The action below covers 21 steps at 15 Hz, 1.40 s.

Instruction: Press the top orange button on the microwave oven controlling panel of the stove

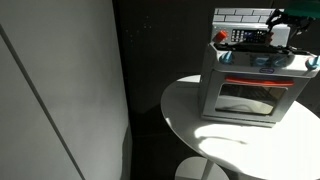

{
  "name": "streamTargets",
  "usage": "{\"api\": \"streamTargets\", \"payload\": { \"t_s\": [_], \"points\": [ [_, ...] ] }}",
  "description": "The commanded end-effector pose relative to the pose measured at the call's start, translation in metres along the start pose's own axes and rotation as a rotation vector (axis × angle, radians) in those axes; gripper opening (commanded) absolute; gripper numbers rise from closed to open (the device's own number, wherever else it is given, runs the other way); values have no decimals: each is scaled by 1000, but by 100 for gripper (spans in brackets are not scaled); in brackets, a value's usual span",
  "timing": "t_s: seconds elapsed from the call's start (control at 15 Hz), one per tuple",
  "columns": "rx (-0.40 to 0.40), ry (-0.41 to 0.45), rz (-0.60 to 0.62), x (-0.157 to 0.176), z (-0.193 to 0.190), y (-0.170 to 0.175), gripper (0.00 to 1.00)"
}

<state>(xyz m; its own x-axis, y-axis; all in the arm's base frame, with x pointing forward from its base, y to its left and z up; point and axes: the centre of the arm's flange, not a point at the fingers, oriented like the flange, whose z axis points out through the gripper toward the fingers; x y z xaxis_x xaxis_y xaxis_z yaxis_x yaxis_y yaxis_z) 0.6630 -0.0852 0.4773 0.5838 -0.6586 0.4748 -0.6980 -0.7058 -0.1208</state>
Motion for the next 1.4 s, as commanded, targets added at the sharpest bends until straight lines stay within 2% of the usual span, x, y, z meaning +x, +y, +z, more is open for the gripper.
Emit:
{"api": "streamTargets", "payload": {
  "t_s": [0.0, 0.67, 1.33],
  "points": [
    [-33, 15, 27, 11, 5, -5, 100],
    [-35, -9, 21, 1, -16, 13, 100],
    [-79, -70, 27, -5, -29, 29, 100]
  ]
}}
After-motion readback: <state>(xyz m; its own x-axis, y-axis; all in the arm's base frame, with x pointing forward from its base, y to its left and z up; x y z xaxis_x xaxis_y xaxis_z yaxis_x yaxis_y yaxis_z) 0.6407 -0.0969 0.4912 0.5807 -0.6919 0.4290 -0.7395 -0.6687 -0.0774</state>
